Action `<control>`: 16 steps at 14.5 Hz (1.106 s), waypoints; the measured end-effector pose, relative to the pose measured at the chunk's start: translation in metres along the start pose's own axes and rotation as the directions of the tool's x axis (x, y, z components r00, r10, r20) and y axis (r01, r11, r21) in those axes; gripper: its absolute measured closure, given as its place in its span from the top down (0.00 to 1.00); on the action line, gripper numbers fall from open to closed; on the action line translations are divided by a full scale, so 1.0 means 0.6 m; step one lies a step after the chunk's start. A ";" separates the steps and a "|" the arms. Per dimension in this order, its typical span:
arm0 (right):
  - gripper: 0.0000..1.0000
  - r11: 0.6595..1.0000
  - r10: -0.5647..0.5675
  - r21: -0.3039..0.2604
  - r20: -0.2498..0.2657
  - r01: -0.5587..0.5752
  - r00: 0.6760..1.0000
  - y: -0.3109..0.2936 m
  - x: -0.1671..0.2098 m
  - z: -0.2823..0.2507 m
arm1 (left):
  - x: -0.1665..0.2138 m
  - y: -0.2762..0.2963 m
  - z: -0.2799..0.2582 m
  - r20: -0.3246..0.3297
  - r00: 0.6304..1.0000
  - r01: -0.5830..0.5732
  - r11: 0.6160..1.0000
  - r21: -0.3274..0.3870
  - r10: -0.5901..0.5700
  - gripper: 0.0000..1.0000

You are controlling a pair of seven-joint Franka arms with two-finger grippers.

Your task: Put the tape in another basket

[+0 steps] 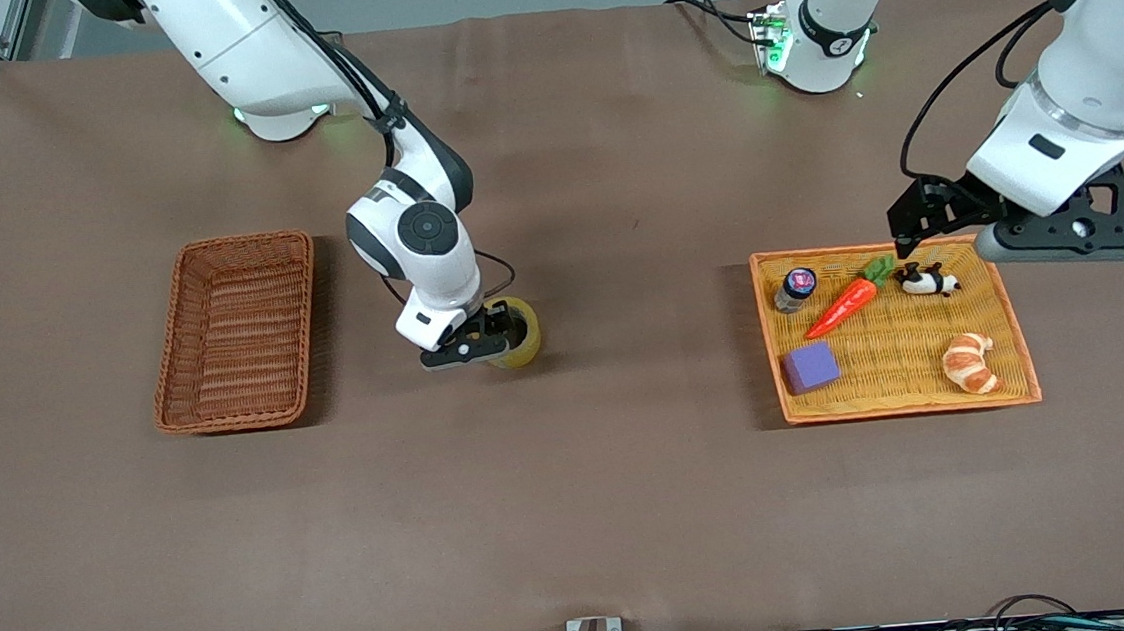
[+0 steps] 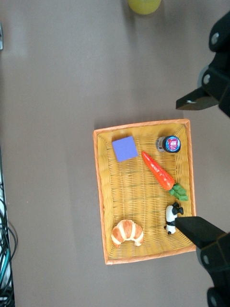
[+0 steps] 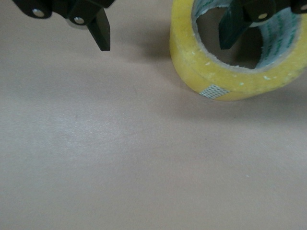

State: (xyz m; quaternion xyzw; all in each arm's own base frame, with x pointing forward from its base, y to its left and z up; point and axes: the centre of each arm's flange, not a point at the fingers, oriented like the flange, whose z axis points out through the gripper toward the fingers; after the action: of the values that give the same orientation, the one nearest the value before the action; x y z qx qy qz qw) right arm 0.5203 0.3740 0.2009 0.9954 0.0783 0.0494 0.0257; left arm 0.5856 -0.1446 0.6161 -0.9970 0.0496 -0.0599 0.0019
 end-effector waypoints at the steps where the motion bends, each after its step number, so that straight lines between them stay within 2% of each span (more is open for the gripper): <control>1: 1.00 1.000 -0.003 0.003 -0.004 0.003 1.000 -0.001 -0.001 0.004 | -0.005 -0.004 0.004 -0.015 1.000 0.001 1.000 0.003 -0.001 0.97; 3: 1.00 1.000 -0.019 0.000 -0.012 0.019 1.000 -0.004 -0.002 0.011 | -0.010 -0.008 0.019 -0.014 1.000 0.007 1.000 0.005 -0.007 0.99; 7: 0.97 1.000 -0.031 0.003 -0.018 0.031 0.999 -0.007 -0.005 0.024 | -0.020 -0.042 0.058 0.041 0.998 0.055 0.998 -0.028 -0.054 1.00; 8: 0.89 0.999 -0.032 0.003 -0.019 0.032 0.999 -0.007 -0.005 0.024 | -0.025 -0.050 0.061 0.041 0.997 0.063 0.997 -0.035 -0.061 1.00; 12: 0.45 1.000 0.011 0.006 -0.023 -0.011 1.000 -0.010 -0.002 0.019 | -0.051 -0.066 0.068 0.050 0.996 0.075 0.997 -0.033 -0.073 1.00; 14: 0.25 0.999 0.032 -0.011 -0.013 -0.032 0.999 -0.008 0.006 0.013 | -0.059 -0.065 0.075 0.059 0.996 0.075 0.997 -0.031 -0.073 1.00; 16: 0.22 0.998 0.050 -0.028 0.006 -0.050 0.999 -0.003 0.014 0.006 | -0.062 -0.065 0.078 0.064 0.995 0.074 0.997 -0.030 -0.072 1.00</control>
State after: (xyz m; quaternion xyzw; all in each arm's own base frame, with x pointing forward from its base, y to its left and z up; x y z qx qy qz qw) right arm 0.5284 0.3770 0.1980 0.9967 0.0527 0.0476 0.0388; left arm 0.5581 -0.1020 0.5655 -0.9994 0.0138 -0.0277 -0.0149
